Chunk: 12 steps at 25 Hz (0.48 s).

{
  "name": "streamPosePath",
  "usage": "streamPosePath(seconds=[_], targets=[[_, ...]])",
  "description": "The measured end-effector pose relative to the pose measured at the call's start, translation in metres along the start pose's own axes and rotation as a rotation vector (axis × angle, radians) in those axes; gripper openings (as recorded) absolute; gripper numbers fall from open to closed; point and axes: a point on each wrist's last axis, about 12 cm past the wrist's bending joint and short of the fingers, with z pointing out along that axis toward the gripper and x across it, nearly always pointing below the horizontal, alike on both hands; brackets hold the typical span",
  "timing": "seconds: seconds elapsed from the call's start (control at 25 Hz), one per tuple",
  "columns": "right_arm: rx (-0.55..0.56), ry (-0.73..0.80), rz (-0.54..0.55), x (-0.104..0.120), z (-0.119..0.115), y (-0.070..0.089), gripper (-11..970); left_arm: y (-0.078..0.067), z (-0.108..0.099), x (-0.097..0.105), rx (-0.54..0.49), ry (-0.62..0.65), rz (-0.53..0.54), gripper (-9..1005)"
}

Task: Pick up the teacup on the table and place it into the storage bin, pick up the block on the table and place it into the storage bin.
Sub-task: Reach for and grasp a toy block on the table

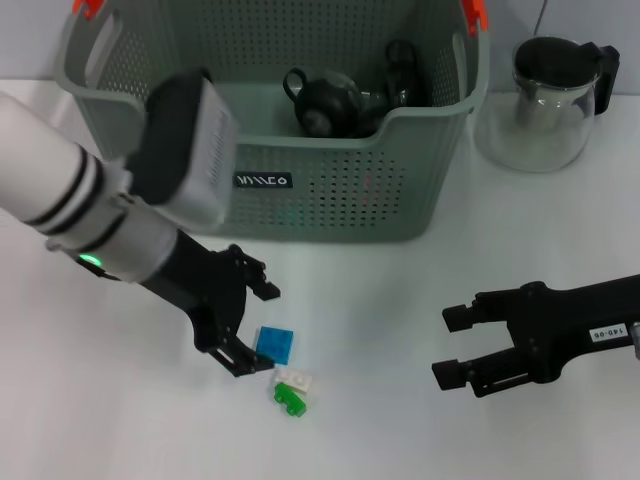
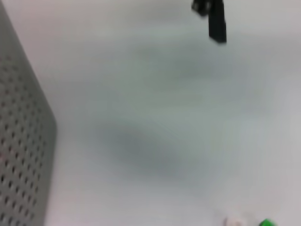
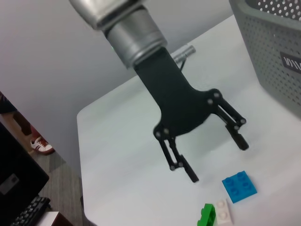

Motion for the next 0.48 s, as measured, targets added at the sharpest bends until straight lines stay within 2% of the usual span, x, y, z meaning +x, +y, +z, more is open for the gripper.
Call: streamPosePath(seconds=[0.24,0.48], targets=[[0.003,0.03,-0.004,-0.001,0.004,-0.001,934,0.0,0.015,-0.008,-0.018,0.086,0.057,806],[0.047,0.07,-0.02,-0.001,0.01,-0.007,934,0.001,0.019,-0.013,-0.027,0.108,0.078,804]])
